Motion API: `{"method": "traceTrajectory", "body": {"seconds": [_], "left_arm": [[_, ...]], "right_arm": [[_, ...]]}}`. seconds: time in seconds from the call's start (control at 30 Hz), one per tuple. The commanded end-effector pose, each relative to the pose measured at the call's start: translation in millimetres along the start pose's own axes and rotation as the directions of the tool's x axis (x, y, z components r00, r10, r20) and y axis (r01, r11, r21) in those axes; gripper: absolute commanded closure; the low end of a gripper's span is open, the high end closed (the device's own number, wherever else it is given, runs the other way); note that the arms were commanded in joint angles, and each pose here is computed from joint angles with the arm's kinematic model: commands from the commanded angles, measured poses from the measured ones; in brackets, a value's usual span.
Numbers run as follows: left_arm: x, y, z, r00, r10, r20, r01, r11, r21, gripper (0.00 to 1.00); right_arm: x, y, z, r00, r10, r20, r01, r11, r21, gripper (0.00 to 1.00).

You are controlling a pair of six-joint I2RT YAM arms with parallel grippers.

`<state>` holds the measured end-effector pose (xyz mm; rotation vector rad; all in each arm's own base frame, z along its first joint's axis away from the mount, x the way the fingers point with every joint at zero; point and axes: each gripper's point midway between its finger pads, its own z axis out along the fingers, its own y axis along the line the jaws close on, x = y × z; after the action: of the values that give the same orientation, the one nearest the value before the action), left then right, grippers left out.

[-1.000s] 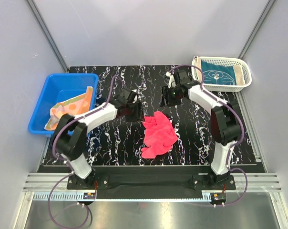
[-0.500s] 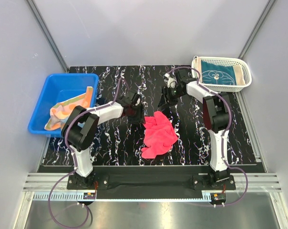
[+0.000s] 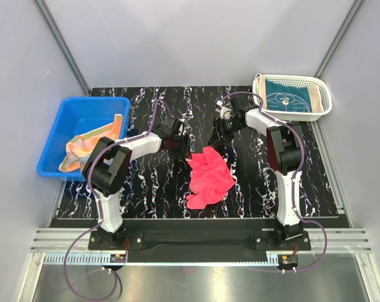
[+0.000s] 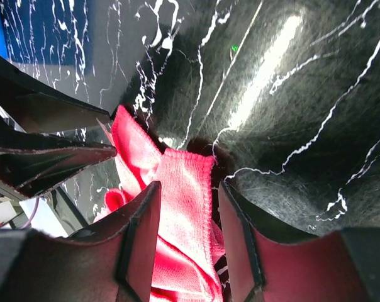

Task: Fold and stack the towels
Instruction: Move the towel to the center of the board, then flatten out the crumpled towel

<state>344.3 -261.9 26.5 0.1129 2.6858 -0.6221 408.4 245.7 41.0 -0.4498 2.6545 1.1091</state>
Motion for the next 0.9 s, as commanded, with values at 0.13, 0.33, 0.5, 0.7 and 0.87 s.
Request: {"method": "traceTrajectory", "body": {"seconds": [0.13,0.33,0.5,0.7,0.87], "left_arm": [[9.5,-4.4,12.4,1.0,0.013,-0.029,-0.01,0.997,0.074,0.58],[17.0,-10.0,14.3,0.998,0.02,-0.052,-0.013,0.992,0.123,0.71],[15.8,-26.7,14.2,0.997,0.009,-0.078,0.007,0.979,0.204,1.0],[-14.8,-43.3,-21.8,1.0,0.03,-0.004,-0.029,0.98,0.199,1.0],[-58.7,-42.1,-84.1,0.99,0.01,0.143,-0.028,0.991,0.13,1.0]], "right_arm": [[15.6,-0.7,8.8,0.999,0.017,-0.048,-0.018,0.999,-0.032,0.51],[26.6,-7.0,12.7,0.997,0.034,-0.067,-0.035,0.999,-0.02,0.55],[15.6,0.4,6.3,0.999,0.021,-0.032,-0.021,1.0,-0.023,0.83],[-11.9,15.2,-23.2,0.998,-0.027,0.054,0.024,0.998,0.057,1.0],[-44.5,33.8,-73.6,0.982,-0.06,0.18,0.021,0.978,0.206,1.0]]}}
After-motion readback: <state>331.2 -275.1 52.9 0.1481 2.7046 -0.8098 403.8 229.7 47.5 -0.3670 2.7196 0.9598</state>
